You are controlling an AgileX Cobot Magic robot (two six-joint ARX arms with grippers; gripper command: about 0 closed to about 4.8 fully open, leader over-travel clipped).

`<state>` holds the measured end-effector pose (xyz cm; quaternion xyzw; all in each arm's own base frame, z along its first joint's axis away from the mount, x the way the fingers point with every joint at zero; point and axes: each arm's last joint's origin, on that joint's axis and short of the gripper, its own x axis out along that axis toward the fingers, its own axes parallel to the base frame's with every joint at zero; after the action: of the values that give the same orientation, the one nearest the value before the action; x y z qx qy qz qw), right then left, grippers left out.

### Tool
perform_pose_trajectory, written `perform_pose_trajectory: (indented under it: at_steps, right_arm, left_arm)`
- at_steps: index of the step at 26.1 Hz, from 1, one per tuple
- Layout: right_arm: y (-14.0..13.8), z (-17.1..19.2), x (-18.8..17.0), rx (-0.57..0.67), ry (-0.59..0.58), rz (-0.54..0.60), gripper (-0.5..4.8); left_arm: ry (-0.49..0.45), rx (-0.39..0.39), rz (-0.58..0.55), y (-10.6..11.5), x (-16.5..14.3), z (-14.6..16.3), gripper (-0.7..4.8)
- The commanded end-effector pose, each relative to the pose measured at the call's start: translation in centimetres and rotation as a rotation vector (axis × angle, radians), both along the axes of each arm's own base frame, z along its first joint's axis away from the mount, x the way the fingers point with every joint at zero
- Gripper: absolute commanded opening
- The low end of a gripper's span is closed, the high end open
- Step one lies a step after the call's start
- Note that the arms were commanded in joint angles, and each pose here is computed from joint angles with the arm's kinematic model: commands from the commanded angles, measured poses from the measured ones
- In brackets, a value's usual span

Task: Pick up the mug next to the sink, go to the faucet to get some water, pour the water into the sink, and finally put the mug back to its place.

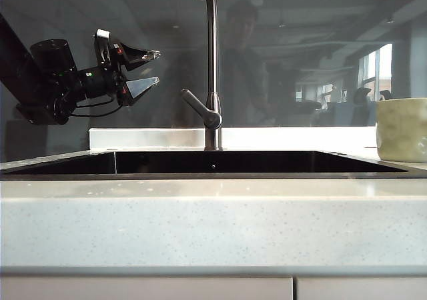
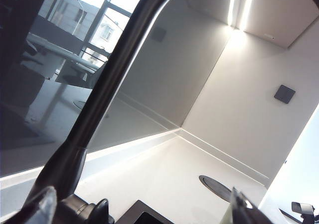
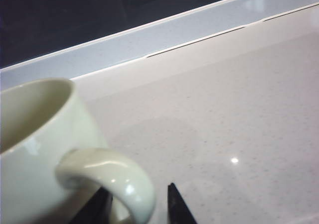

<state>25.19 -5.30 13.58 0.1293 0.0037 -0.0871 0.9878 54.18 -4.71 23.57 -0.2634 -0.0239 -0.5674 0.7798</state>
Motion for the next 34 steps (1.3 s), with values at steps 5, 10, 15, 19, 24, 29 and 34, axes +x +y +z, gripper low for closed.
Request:
perform_pose_trajectory:
  at_steps: [5, 10, 15, 19, 24, 29, 34]
  right_arm:
    - [0.3, 0.8, -0.2, 0.020, -0.063, 0.071, 1.60]
    - [0.5, 1.2, -1.5, 0.014, -0.082, 0.067, 1.76]
    - [0.8, 1.3, -3.0, 0.014, -0.083, 0.060, 2.30]
    - [1.0, 1.2, -4.0, 0.015, -0.080, 0.044, 2.30]
    - [1.3, 1.4, -5.6, 0.066, -0.111, 0.048, 1.96]
    - [2.0, 2.0, -7.3, 0.100, -0.159, 0.142, -0.01]
    - [2.5, 2.4, -8.4, 0.166, -0.186, 0.238, -0.03]
  left_arm:
    - [-0.024, 0.002, -0.001, 0.1, -0.1, 0.6, 4.79]
    - [-0.024, 0.002, -0.001, 0.1, -0.1, 0.6, 4.79]
    - [-0.024, 0.002, -0.001, 0.1, -0.1, 0.6, 4.79]
    - [-0.024, 0.003, -0.001, 0.1, -0.1, 0.6, 4.79]
    - [-0.024, 0.002, -0.001, 0.1, -0.1, 0.6, 4.79]
    - [-0.024, 0.002, -0.001, 0.1, -0.1, 0.6, 4.79]
    - [-0.024, 0.002, 0.000, 0.1, -0.1, 0.6, 4.79]
